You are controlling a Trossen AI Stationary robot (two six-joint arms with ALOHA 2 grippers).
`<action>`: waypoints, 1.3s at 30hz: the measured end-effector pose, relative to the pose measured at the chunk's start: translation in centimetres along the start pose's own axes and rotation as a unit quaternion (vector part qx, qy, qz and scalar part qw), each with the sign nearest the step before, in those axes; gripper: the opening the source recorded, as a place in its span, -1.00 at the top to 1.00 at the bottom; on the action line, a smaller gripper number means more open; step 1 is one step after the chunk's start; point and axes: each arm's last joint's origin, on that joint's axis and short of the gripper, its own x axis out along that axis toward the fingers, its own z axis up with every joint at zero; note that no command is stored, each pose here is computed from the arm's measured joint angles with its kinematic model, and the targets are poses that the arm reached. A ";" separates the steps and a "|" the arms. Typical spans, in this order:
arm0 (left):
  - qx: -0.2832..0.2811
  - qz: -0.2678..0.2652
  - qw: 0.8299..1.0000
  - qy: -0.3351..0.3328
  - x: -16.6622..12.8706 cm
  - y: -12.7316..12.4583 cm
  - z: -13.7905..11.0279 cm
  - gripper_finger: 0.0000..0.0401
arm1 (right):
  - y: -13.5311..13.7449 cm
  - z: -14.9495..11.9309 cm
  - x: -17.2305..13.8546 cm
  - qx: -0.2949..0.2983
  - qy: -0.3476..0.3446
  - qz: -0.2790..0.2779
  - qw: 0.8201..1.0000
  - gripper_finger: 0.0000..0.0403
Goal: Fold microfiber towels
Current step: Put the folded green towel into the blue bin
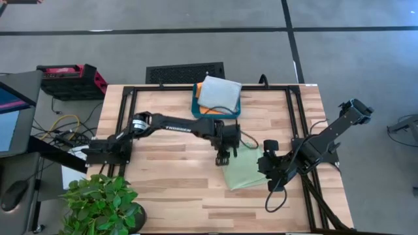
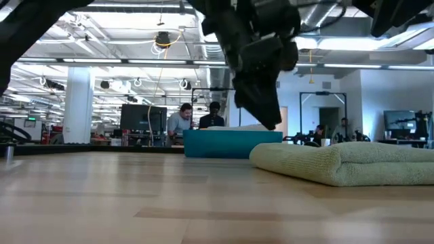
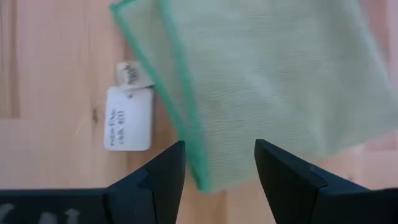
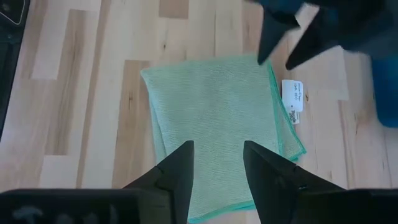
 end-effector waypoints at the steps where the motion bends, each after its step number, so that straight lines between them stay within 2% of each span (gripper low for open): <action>1: -0.005 -0.004 1.000 0.004 0.2 0.4 -0.1 0.08 | 0.0 0.0 0.0 0.000 0.000 0.000 1.000 0.20; 3: 0.014 0.000 1.000 0.023 0.5 0.5 -0.5 0.08 | 0.0 -0.2 0.2 -0.004 0.003 -0.002 1.000 0.20; 5: 0.051 0.005 0.999 0.015 0.6 -0.6 -0.3 0.08 | 0.0 -0.6 0.7 -0.006 0.015 -0.004 1.000 0.20; 9: 0.101 0.035 0.994 0.009 0.2 -4.3 -0.3 0.08 | 0.6 -1.4 1.0 0.000 0.032 0.016 0.999 0.20; 15: 0.178 0.099 0.979 0.006 1.2 -11.3 -1.4 0.08 | 2.9 -3.9 1.7 -0.030 0.039 0.039 0.998 0.21; 19: 0.197 0.141 0.970 -0.024 1.6 -14.6 -1.9 0.08 | 4.6 -5.5 3.5 -0.062 0.044 0.046 0.996 0.21; 25: 0.189 0.139 0.968 -0.087 1.6 -17.0 -1.5 0.08 | 6.4 -6.8 7.7 -0.104 0.086 0.014 0.991 0.21; 30: 0.197 0.139 0.965 -0.105 3.7 -18.3 -1.9 0.08 | 6.8 -7.3 10.6 -0.120 0.120 -0.037 0.985 0.21; 35: 0.204 0.169 0.958 -0.109 5.5 -19.2 -2.5 0.08 | 7.0 -7.7 11.5 -0.132 0.131 -0.055 0.981 0.21; 39: 0.198 0.172 0.958 -0.113 5.8 -19.4 -2.7 0.08 | 7.2 -7.8 11.3 -0.134 0.122 -0.060 0.982 0.21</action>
